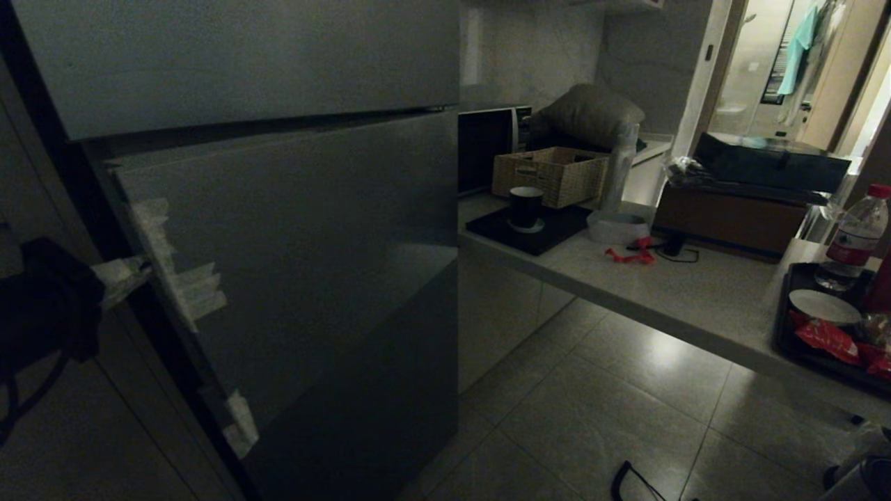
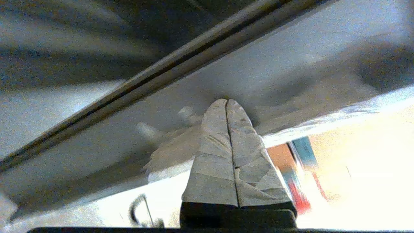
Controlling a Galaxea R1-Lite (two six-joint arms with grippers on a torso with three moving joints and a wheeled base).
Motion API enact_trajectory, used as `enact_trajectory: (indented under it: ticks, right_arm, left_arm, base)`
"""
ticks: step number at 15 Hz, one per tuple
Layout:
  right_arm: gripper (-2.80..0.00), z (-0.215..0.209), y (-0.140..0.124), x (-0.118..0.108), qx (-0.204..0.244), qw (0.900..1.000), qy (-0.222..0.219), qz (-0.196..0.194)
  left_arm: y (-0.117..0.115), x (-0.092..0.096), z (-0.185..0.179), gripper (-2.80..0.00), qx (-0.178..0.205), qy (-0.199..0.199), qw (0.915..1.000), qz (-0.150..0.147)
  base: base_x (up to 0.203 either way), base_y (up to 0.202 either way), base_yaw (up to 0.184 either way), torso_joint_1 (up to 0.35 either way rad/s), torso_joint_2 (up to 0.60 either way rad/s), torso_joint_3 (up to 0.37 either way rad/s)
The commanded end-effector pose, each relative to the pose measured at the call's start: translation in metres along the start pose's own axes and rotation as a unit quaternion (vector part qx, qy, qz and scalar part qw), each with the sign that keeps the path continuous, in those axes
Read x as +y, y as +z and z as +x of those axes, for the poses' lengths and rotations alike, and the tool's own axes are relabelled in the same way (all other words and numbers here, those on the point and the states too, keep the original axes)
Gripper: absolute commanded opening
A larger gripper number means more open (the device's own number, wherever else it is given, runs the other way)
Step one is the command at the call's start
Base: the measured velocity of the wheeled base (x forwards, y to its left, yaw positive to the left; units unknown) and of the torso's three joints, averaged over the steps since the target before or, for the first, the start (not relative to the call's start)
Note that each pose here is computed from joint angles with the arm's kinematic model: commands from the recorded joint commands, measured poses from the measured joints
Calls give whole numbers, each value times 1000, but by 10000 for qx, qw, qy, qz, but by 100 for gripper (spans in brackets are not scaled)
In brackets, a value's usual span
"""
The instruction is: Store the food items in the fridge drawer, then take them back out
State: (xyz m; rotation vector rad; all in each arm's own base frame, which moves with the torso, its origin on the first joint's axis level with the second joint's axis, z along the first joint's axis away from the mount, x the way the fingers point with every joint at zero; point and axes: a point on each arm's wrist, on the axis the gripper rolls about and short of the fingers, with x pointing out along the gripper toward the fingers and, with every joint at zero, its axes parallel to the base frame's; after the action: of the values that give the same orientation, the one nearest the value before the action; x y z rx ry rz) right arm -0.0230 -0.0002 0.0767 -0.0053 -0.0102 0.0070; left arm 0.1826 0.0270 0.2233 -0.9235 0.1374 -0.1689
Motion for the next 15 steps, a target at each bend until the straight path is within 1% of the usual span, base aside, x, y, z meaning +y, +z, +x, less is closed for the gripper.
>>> enact_trajectory:
  ticks: [1,3,4,5,6,7,8,9,10,11,12,13,14,15]
  right_arm:
    - [-280,0,0,0,5,10000,3,-11]
    - [-280,0,0,0,5,10000,3,-12]
    - [-280,0,0,0,5,10000,3,-12]
    - [-280,0,0,0,5,10000,3,-12]
    - [-280,0,0,0,5,10000,3,-5]
    - [-280,0,0,0,5,10000,3,-4]
    - [-280,0,0,0,5,10000,3,-4]
    - [-280,0,0,0,5,10000,3,-4]
    - [-280,0,0,0,5,10000,3,-4]
    - [-280,0,0,0,5,10000,3,-4]
    - [-280,0,0,0,19,10000,3,-4]
    - [-280,0,0,0,28,10000,3,-4]
    - [-280,0,0,0,28,10000,3,-12]
    - [-280,0,0,0,28,10000,3,-12]
  left_arm:
    - [-9,-24,-42,-280,-284,-519,9980,217]
    - [-19,-40,-84,-280,-443,-840,9948,370]
    - [-26,-45,-106,-280,-488,-937,9934,439]
    - [-32,-46,-121,-280,-450,-906,9935,528]
    - [-39,-44,-132,-280,-324,-727,9937,791]
    - [-45,-39,-137,-280,-224,-523,9896,1321]
    - [-51,-33,-141,-280,-86,-251,9839,1768]
    - [-60,-22,-145,-280,22,88,9688,2477]
    - [-70,-11,-150,-280,137,415,9443,3261]
    - [-84,7,-155,-280,317,816,9125,3996]
    - [-97,25,-158,-280,517,1239,8870,4419]
    - [-107,39,-159,-280,675,1624,8686,4633]
    - [-115,50,-163,-280,744,1879,8559,4761]
    - [-125,61,-166,-280,810,1989,8504,4804]
  base:
    - [0,0,0,0,0,0]
    - [0,0,0,0,0,0]
    - [0,0,0,0,0,0]
    - [0,0,0,0,0,0]
    - [0,0,0,0,0,0]
    - [0,0,0,0,0,0]
    - [0,0,0,0,0,0]
    - [0,0,0,0,0,0]
    - [0,0,0,0,0,0]
    - [0,0,0,0,0,0]
    - [0,0,0,0,0,0]
    - [0,0,0,0,0,0]
    - [0,0,0,0,0,0]
    - [0,0,0,0,0,0]
